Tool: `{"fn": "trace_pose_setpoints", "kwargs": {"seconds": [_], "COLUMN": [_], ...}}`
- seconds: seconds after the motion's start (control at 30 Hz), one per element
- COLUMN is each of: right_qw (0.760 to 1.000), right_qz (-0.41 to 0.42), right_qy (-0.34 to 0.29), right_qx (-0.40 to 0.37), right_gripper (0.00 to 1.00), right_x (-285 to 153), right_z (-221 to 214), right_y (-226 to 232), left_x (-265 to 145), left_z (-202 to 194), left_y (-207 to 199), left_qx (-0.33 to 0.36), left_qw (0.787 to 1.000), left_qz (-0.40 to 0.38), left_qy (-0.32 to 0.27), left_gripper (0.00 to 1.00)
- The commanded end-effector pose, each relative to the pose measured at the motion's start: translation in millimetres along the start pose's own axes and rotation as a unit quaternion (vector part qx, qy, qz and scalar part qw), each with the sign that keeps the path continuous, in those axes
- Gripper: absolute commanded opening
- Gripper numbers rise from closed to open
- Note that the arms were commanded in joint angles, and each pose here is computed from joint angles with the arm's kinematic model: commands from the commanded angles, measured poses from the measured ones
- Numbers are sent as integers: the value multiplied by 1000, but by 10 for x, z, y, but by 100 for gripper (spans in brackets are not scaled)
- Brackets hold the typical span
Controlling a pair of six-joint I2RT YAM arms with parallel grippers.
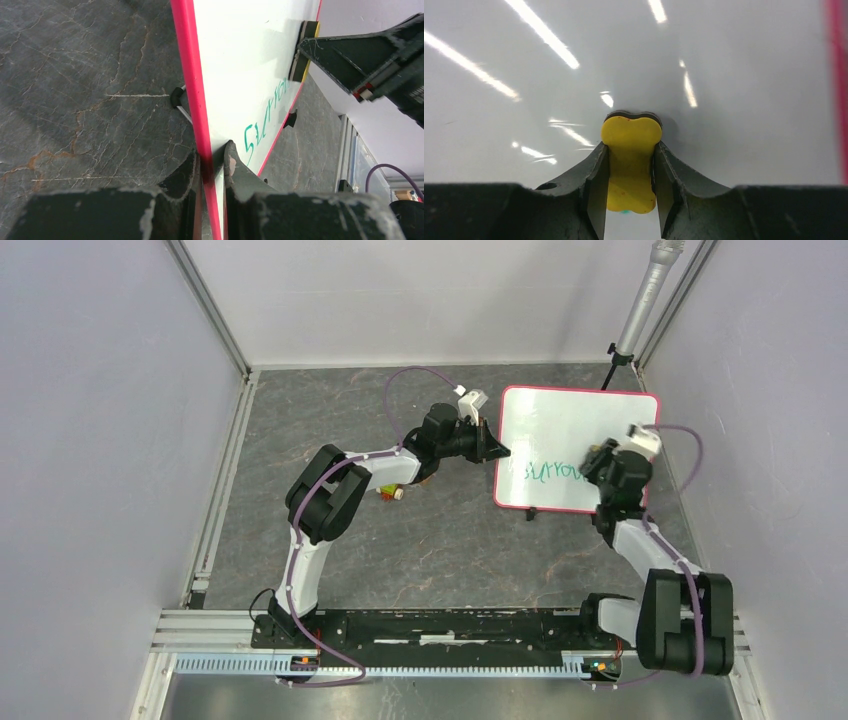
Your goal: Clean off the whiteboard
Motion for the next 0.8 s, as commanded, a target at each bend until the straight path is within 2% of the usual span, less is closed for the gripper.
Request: {"fn": "trace_pose_setpoints", "kwargs": {"seconds": [0.0, 0.1, 0.23, 0.37, 0.63, 0.77], "right_qw": [987, 980, 987, 992, 996, 996], "right_qz": [-112, -151, -117, -79, 33, 35], "right_qy": [109, 114, 97, 92, 77, 66], "right_qx": [37, 58, 53, 21, -40, -41], "right_gripper": [39, 39, 39, 39, 39, 40], "right_x": [-235, -373, -326, -227, -132, -101], "right_z": [-782, -888, -796, -690, -523, -444], "right_y": [-931, -1188, -1056, -699, 464, 517], "left_x": [-35, -33, -35, -37, -37, -30], "left_z": [-349, -344, -343, -341, -342, -347], "left_y": [713, 713, 709, 713, 715, 719], "left_qx": [56, 57, 58, 57, 57, 56], "left_qw": [988, 988, 988, 988, 988, 988], "left_qz": [142, 142, 142, 142, 143, 143], "left_qy": [32, 31, 31, 31, 31, 33], "left_gripper": [2, 2, 2, 2, 2, 2]}}
Point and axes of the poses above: each gripper's point midway between its finger pads, its own x axis out along the fingers, its own y axis along the line the jaws close on, z = x × y, the point moved 2 cm from there along -x, back along the fingers, and after that the axes turned 5 degrees about -x, right-handed, at the moved point
